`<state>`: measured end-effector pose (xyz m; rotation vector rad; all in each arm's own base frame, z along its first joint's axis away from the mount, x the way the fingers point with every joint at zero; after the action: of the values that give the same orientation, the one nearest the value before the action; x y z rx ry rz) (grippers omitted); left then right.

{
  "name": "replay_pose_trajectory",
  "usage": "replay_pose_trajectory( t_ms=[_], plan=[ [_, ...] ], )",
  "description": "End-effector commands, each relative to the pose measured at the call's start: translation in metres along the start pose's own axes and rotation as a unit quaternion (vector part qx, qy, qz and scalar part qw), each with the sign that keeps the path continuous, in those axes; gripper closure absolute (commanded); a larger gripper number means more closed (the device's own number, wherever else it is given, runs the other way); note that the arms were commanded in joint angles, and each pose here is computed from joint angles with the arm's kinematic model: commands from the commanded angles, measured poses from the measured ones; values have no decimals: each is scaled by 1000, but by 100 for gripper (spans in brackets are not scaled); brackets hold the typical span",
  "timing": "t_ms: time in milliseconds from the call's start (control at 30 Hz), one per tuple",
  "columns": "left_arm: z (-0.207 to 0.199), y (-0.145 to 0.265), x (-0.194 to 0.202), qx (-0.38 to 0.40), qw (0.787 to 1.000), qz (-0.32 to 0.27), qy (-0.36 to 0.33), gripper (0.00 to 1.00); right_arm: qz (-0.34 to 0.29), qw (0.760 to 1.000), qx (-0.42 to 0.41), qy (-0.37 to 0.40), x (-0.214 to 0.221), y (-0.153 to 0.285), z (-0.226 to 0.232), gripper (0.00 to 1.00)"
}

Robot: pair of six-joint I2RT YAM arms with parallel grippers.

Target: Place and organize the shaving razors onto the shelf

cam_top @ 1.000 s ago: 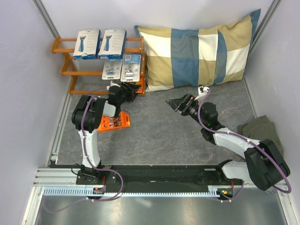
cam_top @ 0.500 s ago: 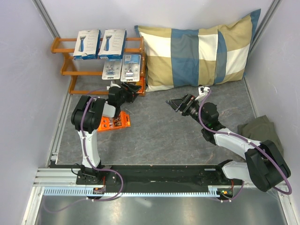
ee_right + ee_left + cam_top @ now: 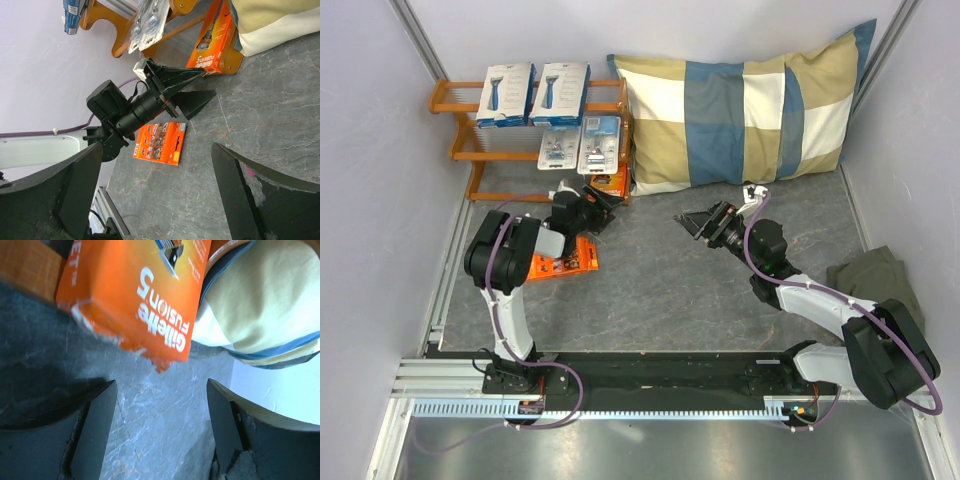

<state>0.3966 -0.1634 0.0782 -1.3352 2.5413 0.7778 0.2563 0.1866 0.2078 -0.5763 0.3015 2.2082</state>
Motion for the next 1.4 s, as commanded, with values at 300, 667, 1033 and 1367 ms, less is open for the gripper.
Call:
replay_pose_trajectory(
  t_ms=[300,667,1033,1367],
  plan=[
    [3,46,20,7,996,-11,-85,13,-2,999,-35,5,-4,1,11,2],
    [-22,86,22,47,990,-18,-128,11,16,999,-50,2,-1,-2,13,2],
    [-32,158,21,-7,984,-53,-173,11,79,994,-78,-10,15,-24,15,2],
    [-19,211,35,-33,985,-63,-157,10,147,986,-82,17,45,-49,29,2]
  ],
)
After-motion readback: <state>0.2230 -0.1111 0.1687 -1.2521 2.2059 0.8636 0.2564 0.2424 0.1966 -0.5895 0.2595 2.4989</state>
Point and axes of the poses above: each gripper's point midway between its finger pads, its own y axis back along the fingers, its own z axis along the line the jaws close on, x = y × z, the point moved 8 cm from there along y, back along the fingers, and after that the axes turned 6 degrees about -y, right-handed, at the moved point
